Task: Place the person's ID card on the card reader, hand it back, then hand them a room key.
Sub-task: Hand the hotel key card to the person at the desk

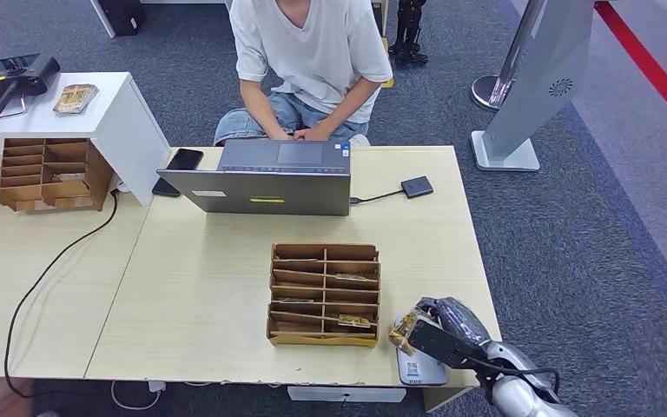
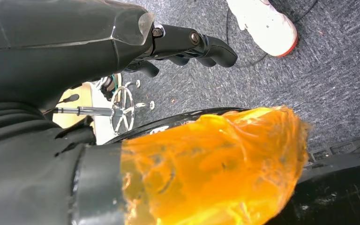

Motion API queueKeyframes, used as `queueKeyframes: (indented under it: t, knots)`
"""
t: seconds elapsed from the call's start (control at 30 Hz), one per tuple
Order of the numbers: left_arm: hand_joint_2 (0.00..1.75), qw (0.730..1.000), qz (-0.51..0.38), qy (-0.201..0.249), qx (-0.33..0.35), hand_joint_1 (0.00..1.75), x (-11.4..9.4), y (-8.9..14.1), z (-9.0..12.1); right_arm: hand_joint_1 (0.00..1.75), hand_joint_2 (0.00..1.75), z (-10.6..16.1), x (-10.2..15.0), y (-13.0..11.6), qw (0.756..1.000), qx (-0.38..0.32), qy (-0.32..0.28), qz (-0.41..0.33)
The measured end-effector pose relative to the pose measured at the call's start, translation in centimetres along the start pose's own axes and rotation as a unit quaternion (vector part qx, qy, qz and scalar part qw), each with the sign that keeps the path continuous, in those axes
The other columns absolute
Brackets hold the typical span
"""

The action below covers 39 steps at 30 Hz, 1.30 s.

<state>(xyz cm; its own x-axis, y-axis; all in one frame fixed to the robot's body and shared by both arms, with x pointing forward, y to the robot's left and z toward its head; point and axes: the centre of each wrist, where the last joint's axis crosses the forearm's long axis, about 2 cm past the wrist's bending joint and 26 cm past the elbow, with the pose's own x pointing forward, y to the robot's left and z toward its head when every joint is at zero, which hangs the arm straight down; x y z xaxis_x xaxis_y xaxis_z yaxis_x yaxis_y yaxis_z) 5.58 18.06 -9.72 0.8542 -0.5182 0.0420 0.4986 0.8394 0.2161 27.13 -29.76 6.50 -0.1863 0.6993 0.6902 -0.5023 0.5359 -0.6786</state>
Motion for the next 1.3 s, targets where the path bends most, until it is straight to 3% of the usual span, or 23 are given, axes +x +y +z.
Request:
queueKeyframes:
  t: [0.63, 1.3]
  knots:
    - [0.0, 1.0, 0.004, 0.002, -0.001, 0.0, 0.0, 0.0, 0.0, 1.75, 1.75, -0.2, 0.2, 0.1, 1.0, -0.014, -0.007, 0.004]
    - [0.0, 1.0, 0.012, 0.005, -0.001, 0.0, 0.0, 0.0, 0.0, 1.75, 1.75, 1.5, 1.0, -0.6, 0.995, -0.084, -0.052, -0.018]
